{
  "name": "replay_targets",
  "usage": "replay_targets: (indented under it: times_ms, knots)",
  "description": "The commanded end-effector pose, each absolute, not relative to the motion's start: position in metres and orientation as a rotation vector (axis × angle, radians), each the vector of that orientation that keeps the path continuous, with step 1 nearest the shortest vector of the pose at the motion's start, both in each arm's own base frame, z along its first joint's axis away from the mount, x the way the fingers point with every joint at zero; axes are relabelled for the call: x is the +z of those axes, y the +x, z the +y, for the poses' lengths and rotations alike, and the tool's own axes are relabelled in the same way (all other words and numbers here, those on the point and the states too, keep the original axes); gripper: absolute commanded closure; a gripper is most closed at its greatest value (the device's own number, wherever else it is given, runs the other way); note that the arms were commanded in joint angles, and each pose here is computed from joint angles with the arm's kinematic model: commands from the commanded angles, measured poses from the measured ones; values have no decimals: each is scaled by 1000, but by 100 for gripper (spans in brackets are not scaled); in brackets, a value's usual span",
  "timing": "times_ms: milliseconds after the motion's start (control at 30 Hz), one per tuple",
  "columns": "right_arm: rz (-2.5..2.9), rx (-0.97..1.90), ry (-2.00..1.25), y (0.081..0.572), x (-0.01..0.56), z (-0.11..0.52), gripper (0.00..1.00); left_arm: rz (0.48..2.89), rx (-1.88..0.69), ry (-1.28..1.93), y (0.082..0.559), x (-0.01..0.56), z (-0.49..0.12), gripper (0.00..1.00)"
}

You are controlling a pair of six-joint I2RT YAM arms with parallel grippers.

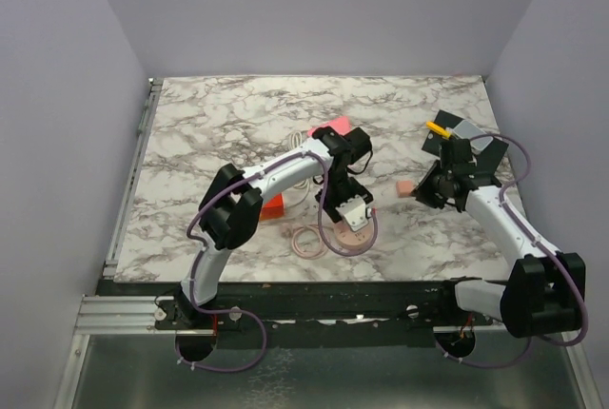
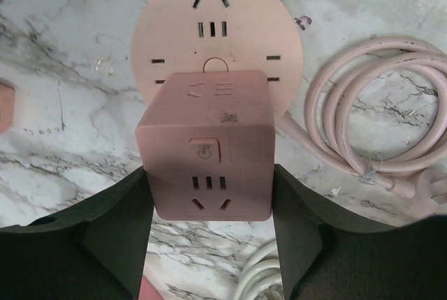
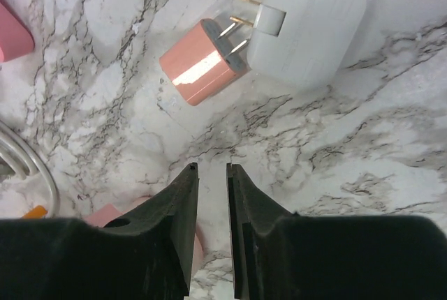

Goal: Insert the plug
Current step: Adjust the socket at the center of the board.

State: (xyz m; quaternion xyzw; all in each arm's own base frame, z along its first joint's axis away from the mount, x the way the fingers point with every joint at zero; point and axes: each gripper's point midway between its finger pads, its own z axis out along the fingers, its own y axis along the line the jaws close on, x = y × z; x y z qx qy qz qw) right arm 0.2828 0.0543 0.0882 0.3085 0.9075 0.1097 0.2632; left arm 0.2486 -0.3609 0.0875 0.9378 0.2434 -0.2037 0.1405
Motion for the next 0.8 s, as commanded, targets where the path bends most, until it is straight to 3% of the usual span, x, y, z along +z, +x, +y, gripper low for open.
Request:
replay_targets:
  times_ms: [0,233,300,367,500,767]
  knots:
    - [2480,375,786,287,86,65,71,441,-520,2841,234,74,-362,46]
    - [2480,367,742,302,95,65,68,263,-341,2812,236,92,-389,35]
    - [2484,371,729,306,96,67,66,224,-320,2820,230,94,-388,24]
    - [2490,376,718,311,98,68,64,187,-281,2827,226,95,-384,2]
    - [2480,388,698,325,105,71,62,213,-255,2784,224,103,-385,1]
    - [2430,414,632,370,132,76,33,619,-284,2527,262,174,-382,1]
